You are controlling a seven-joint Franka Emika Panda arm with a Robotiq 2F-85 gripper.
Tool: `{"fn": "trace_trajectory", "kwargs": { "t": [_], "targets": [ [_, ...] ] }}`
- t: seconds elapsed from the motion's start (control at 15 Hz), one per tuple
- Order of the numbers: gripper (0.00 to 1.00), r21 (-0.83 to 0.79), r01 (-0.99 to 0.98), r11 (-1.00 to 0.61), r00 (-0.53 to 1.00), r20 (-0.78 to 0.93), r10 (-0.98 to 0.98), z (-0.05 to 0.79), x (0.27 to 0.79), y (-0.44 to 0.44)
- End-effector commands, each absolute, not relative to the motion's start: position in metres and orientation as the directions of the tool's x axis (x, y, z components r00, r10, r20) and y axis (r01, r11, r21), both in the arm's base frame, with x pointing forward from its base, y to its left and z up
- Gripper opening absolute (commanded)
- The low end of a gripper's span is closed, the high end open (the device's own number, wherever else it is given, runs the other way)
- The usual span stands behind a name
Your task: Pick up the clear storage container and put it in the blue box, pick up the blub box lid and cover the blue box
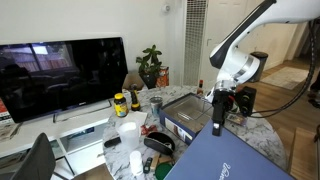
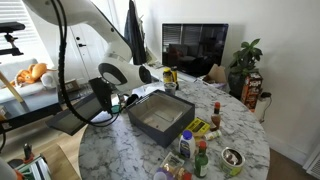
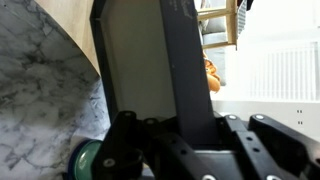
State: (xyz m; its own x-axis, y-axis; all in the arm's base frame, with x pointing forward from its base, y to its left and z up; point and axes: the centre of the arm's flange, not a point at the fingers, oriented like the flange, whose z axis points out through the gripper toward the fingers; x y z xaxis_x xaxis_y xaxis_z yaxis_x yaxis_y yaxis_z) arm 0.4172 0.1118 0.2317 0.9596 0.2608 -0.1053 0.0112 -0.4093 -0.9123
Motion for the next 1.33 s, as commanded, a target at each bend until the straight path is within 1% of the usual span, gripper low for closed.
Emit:
{"fn": "trace_trajectory", "kwargs": {
  "t": [0.0,0.07,0.2,0.4,0.53,0.73,0.93,1.07,1.27],
  "targets": [
    [0.00,-0.904,0.067,-0.421,0.966,-0.046,0.253,0.303,0.411,0.093],
    [0.00,-0.913,0.055,-0.404,0.963,-0.058,0.263,0.269,0.421,0.103],
    [0.00,-0.907,0.079,-0.414,0.969,-0.027,0.245,0.294,0.424,0.097],
    [0.00,-0.905,0.082,-0.417,0.970,-0.024,0.243,0.299,0.421,0.096],
    [0.00,-0.918,0.074,-0.390,0.972,-0.020,0.234,0.313,0.434,0.093],
    [0.00,-0.952,0.053,-0.303,0.972,-0.020,0.234,0.357,0.468,0.069],
    [0.00,-0.960,0.057,-0.274,0.975,-0.006,0.223,0.405,0.505,0.036],
    [0.00,-0.956,0.041,-0.292,0.978,-0.021,0.208,0.430,0.531,0.009],
    [0.00,-0.944,0.012,-0.330,0.980,-0.054,0.192,0.446,0.564,-0.023]
  ]
}}
